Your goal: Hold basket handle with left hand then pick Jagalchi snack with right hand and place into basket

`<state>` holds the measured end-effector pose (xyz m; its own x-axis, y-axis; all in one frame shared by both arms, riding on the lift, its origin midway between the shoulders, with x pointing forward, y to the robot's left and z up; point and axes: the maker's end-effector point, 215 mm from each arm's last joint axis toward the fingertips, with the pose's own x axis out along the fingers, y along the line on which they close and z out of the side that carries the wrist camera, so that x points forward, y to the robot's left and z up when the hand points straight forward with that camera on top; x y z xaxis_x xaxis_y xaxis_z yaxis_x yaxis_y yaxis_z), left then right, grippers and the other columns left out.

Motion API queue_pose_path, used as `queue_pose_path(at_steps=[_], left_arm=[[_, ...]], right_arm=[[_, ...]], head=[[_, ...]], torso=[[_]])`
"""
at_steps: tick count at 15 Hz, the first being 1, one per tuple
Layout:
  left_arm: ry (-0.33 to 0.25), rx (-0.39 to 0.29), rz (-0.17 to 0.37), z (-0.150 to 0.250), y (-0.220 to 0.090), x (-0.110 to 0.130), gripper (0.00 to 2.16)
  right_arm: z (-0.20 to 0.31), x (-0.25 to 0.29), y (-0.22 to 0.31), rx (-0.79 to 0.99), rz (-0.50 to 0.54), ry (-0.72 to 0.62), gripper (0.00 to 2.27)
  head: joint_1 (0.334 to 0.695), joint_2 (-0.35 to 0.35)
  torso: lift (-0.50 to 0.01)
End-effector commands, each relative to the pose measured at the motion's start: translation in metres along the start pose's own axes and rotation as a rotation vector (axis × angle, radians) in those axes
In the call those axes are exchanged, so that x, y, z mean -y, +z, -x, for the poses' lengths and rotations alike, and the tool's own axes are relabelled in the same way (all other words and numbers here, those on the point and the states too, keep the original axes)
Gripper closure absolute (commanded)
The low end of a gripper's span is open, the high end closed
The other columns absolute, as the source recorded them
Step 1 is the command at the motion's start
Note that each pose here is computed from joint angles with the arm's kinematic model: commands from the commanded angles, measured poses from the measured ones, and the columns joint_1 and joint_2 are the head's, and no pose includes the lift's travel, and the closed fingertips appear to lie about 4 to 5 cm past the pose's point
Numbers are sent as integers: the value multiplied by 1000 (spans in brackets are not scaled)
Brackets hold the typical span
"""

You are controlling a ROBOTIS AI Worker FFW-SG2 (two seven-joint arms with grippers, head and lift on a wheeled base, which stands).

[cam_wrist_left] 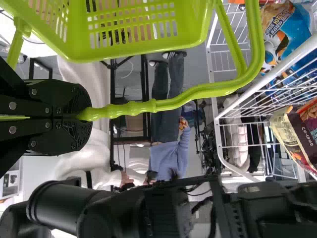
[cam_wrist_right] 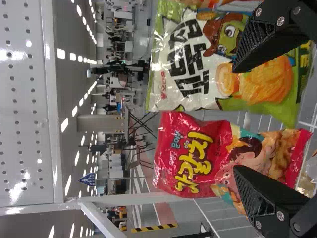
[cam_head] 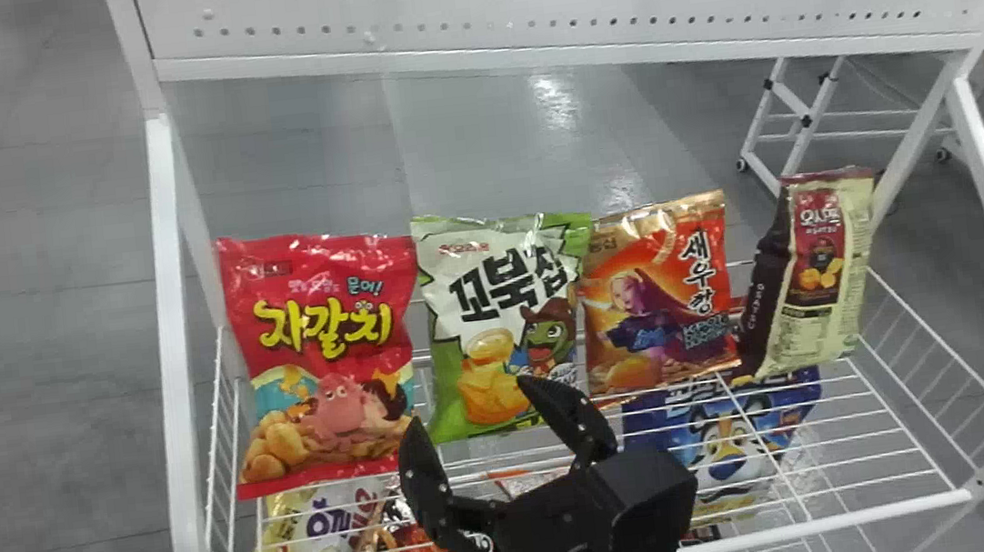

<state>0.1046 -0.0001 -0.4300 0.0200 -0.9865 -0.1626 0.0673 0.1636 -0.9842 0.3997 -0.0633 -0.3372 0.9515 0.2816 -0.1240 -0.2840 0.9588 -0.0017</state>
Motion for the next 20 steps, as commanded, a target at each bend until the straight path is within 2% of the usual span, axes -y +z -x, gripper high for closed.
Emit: queue_pose_path(at_steps=[1,7,16,20], left_arm=[[4,-6,2,1,0,-2,1224],[-3,-17,8,2,3,-5,1224],[-14,-21,7,2,2,-2,1224],[-15,-22,7,2,2,-2,1224]], right_arm=[[-18,-12,0,3,3,15,127],[-66,-28,-2,-24,20,34,127],[-106,-57,-8,-84,31,92,151],[-113,-58,-17,-128,52,94,228]], head=[[695,-168],[695,-55],[695,27],[695,52]], torso=[[-10],[-10],[-10],[-10]])
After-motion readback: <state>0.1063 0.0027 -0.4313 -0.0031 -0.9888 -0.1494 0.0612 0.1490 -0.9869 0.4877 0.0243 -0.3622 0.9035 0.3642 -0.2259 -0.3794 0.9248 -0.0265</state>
